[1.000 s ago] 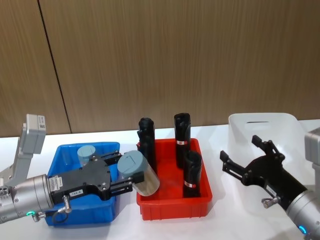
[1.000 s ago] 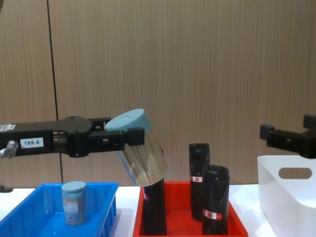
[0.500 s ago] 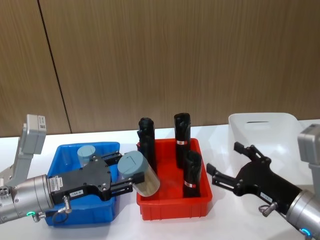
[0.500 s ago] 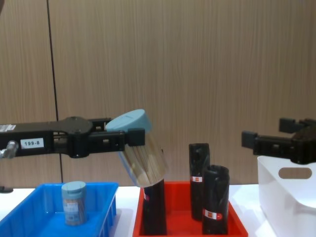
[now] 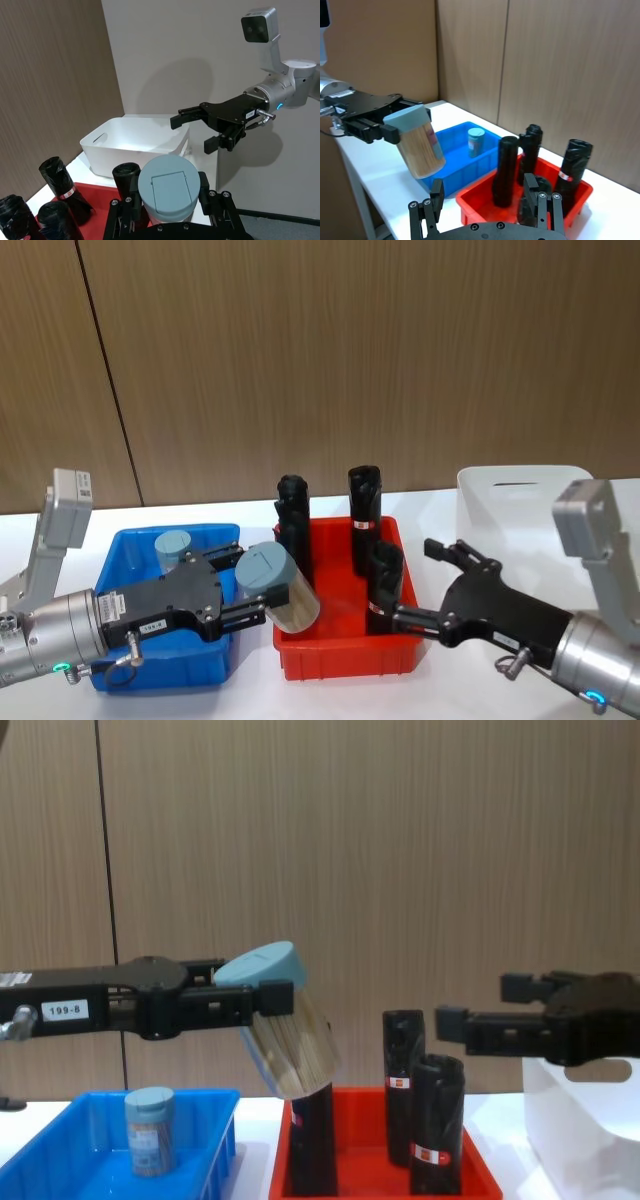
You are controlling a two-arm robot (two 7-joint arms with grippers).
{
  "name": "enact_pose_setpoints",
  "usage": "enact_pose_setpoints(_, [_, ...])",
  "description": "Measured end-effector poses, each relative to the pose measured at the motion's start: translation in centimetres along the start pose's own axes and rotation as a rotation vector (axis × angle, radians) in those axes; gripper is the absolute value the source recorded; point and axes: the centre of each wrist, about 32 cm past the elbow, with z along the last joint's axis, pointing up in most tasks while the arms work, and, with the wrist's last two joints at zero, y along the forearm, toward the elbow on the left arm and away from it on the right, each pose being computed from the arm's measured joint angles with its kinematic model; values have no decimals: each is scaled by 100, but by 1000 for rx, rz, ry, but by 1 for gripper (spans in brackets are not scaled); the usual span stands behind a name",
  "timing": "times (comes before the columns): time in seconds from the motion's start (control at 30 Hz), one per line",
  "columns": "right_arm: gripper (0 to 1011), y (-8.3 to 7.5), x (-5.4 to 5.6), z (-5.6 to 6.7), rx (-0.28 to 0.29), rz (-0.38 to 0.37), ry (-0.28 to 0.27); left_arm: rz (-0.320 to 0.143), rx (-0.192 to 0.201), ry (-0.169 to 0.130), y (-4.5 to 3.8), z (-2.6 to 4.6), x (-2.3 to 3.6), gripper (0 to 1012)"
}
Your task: Pick the cotton swabs from the blue box and place them into the white box.
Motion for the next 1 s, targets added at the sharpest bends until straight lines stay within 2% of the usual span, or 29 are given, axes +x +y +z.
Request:
enact_pose_setpoints(0.43, [1002,217,-4,15,-31,89,19,0,0,0,0,0,0,659])
enact_pose_setpoints(1.0, [1002,480,-89,31,-68,178,-17,0,0,0,0,0,0,660])
